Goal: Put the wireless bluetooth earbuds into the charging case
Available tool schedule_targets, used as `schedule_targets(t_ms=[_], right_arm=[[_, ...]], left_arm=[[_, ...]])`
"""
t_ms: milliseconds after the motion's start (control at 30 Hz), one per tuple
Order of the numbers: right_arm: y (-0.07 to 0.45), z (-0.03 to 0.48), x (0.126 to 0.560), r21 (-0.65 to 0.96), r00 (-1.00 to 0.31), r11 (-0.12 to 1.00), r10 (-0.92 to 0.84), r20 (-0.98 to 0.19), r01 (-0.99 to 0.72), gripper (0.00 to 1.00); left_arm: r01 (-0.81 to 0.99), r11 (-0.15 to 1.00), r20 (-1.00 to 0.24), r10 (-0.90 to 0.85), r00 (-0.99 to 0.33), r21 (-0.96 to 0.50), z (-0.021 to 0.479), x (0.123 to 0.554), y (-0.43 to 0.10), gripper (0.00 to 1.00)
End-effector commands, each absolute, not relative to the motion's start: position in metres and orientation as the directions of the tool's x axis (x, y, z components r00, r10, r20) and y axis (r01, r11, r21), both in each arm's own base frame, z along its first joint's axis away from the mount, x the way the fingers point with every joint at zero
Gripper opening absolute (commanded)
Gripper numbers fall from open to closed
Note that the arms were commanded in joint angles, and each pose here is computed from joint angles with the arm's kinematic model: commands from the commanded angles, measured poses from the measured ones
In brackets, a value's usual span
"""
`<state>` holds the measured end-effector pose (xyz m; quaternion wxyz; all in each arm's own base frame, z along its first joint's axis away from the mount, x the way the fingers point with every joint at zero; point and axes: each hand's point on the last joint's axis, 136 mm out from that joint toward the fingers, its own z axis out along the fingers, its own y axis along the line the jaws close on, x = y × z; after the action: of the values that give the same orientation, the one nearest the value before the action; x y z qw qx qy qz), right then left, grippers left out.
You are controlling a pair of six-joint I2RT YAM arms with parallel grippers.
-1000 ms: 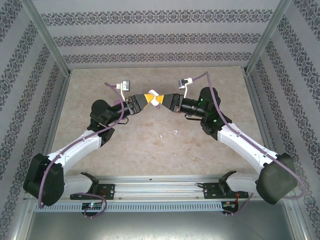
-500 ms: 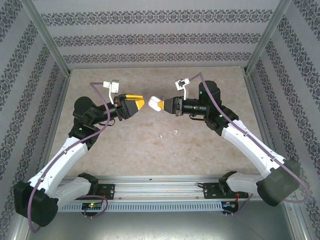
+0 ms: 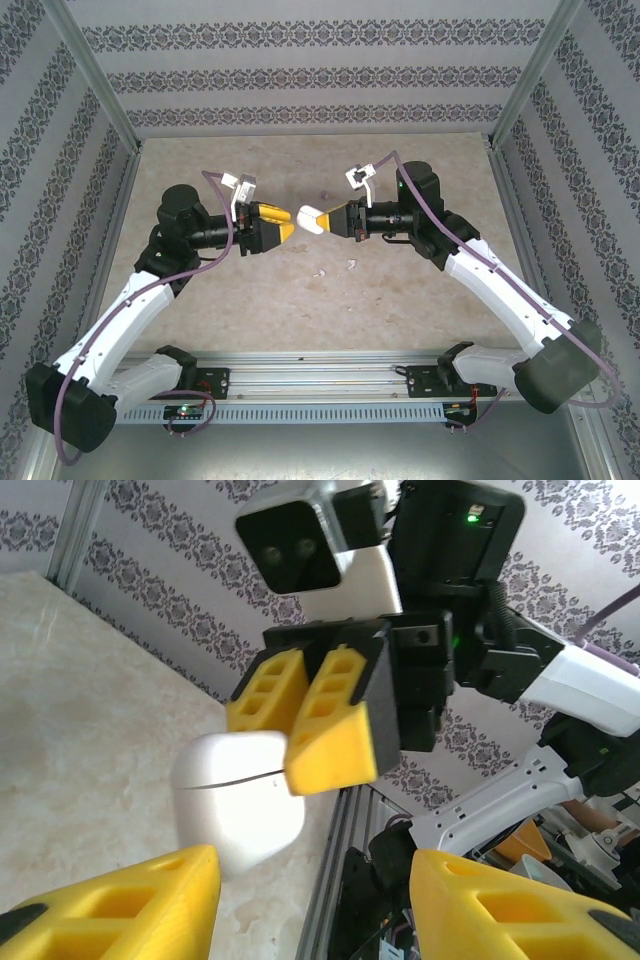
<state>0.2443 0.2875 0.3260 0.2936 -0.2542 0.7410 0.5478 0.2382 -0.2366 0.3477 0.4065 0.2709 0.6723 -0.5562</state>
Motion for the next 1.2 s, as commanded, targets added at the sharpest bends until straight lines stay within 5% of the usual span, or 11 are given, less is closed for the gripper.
schedule_targets(t_ms=[0, 200, 967, 1167], right_arm=[[0.288, 0.351, 0.234, 0.608, -0.63, 0.211, -0.054, -0.774, -0.765, 0.11], [0.297, 0.351, 0.229, 0.607, -0.627, 0.181, -0.081, -0.775, -0.774, 0.11], [0.308, 0.346, 0.224, 0.62, -0.636, 0.15, -0.111, -0.763, -0.77, 0.11], [0.309, 0.343, 0.224, 0.628, -0.643, 0.143, -0.109, -0.758, -0.765, 0.12]], left_arm=[[0.825, 0.207, -0.849, -0.078, -0.522, -0.526, 0.348, 0.236, -0.238, 0.52], [0.817, 0.19, -0.838, -0.092, -0.537, -0.545, 0.346, 0.242, -0.243, 0.41], [0.809, 0.11, -0.816, -0.047, -0.576, -0.577, 0.339, 0.235, -0.26, 0.32], [0.81, 0.096, -0.815, -0.036, -0.578, -0.578, 0.337, 0.234, -0.263, 0.13]])
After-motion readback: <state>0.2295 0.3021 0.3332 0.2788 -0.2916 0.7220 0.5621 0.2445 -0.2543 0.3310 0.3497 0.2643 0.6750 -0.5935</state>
